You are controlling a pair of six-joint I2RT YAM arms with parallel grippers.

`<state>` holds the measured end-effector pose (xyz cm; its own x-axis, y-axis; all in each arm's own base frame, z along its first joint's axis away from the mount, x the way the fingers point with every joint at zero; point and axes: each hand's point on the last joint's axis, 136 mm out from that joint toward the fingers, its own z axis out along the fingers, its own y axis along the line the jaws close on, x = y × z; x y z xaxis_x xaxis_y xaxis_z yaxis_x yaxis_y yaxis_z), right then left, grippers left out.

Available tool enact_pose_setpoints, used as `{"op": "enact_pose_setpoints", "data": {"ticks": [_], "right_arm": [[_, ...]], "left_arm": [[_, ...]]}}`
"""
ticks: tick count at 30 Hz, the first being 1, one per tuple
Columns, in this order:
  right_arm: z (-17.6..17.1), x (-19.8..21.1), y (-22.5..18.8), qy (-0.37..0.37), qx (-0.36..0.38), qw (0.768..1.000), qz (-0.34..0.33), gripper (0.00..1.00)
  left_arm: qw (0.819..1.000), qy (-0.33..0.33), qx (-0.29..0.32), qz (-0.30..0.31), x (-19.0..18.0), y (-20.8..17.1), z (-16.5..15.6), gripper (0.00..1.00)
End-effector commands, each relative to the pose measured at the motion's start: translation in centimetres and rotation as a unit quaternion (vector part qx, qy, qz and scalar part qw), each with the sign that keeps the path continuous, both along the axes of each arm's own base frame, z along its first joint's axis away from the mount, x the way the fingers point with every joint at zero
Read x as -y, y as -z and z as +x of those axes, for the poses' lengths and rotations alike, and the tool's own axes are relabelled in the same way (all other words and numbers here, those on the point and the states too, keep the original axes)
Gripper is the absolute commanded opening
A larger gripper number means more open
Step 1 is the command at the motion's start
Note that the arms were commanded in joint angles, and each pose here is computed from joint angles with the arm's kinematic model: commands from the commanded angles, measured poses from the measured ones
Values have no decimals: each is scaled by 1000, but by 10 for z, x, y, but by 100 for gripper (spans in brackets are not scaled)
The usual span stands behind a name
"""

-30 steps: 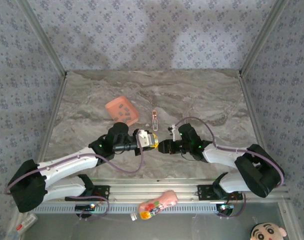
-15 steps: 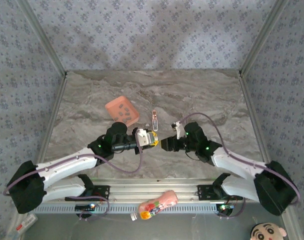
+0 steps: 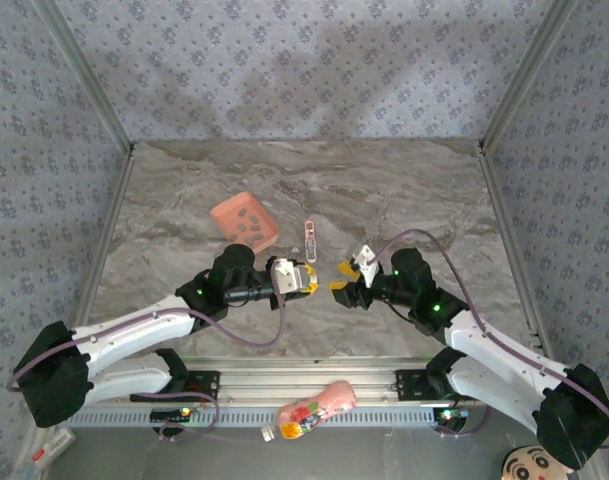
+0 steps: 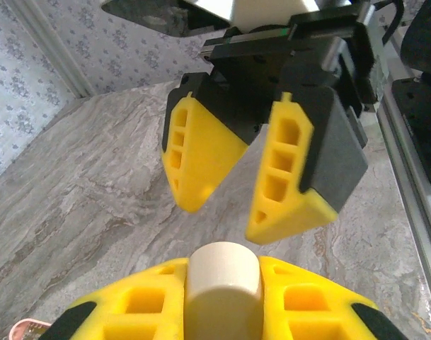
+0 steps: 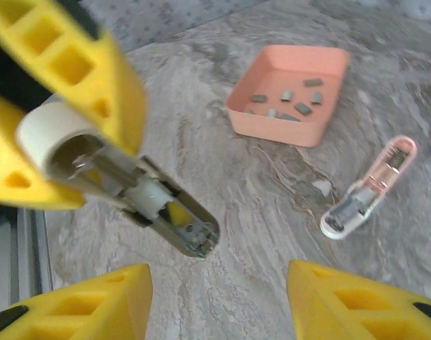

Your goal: Load the staples into the stapler

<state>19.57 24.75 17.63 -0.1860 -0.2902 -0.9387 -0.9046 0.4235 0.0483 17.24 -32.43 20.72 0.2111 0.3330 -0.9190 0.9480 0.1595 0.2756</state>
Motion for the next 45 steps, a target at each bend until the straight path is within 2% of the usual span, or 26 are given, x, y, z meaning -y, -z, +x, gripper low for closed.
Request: {"op": "enact_pose_setpoints", "data": {"ticks": [1, 8, 17, 24, 30, 33, 36, 37, 41, 43, 45], "right_arm": [[-20, -13, -3, -111, 115, 987, -34, 56], [-15, -30, -6, -153, 137, 978, -47, 63], [-17, -52, -7, -214, 133, 968, -20, 60], [-21, -60, -6, -242, 128, 962, -4, 46], [-18, -61, -6, -238, 134, 962, -3, 22], [-16, -58, -3, -227, 131, 965, -6, 19], [-8, -52, 2, -188, 103, 977, -10, 19], [-2, -49, 5, -163, 85, 983, -12, 19], [34, -33, 20, -7, -35, 999, -18, 19], [48, -23, 30, 63, -93, 993, -23, 20], [62, -13, 39, 132, -149, 979, -30, 20]], "left_arm": [[999, 28, 4, -24, 6, -14, -8, 18], [998, 49, 2, -34, 6, -19, -14, 18], [997, 63, 0, -47, 7, -25, -18, 18], [997, 64, 1, -51, 7, -27, -18, 18], [997, 59, 2, -55, 6, -28, -16, 19], [998, 34, 5, -57, 3, -28, -9, 27], [998, -22, 3, -61, -4, -31, 6, 43], [997, -50, -6, -61, -8, -30, 14, 49], [986, -143, -56, -62, -27, -27, 39, 63], [973, -199, -91, -72, -40, -25, 53, 72], [952, -268, -127, -81, -56, -21, 71, 81]]}}
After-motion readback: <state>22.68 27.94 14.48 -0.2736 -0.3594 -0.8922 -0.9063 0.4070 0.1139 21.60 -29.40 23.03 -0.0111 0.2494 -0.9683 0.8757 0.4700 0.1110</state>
